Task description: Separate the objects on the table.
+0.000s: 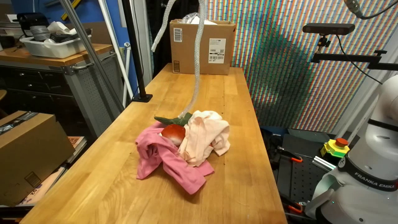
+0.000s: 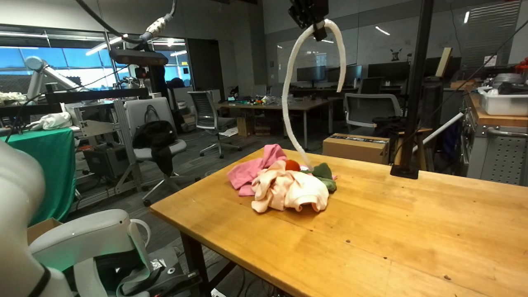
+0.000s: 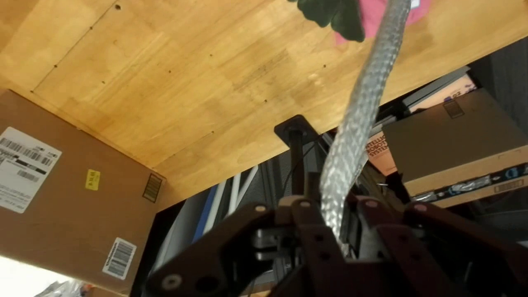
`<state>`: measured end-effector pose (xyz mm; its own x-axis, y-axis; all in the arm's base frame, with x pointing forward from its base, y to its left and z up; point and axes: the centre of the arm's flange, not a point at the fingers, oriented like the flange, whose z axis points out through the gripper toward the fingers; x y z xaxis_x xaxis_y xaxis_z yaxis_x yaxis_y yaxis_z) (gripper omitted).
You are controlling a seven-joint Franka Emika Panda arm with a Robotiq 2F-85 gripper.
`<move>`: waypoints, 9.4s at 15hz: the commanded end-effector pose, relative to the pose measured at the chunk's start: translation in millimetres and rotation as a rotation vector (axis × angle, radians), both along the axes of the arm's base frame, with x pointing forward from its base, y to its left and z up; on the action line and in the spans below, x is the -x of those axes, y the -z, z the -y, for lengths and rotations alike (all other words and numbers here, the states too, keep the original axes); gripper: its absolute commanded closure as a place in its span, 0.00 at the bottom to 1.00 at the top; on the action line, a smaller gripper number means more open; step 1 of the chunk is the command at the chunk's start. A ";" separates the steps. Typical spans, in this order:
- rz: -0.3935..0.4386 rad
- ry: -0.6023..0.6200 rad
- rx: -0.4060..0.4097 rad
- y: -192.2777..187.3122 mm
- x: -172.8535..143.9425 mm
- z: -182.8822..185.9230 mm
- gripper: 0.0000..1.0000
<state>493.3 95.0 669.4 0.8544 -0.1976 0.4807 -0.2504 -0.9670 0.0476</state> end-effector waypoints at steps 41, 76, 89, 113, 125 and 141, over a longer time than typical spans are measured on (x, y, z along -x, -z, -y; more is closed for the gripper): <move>-0.306 0.294 -0.162 112.1 -52.8 199.1 0.00; -0.624 -0.826 0.076 322.8 -3.1 -36.8 0.00; -0.682 -0.844 -0.046 345.5 9.7 -32.8 0.27; -0.175 -0.545 0.013 198.9 -13.3 3.2 0.98; 0.022 -0.173 0.113 114.2 -82.0 75.9 0.98; 0.062 0.123 -0.042 66.2 -168.3 150.8 0.98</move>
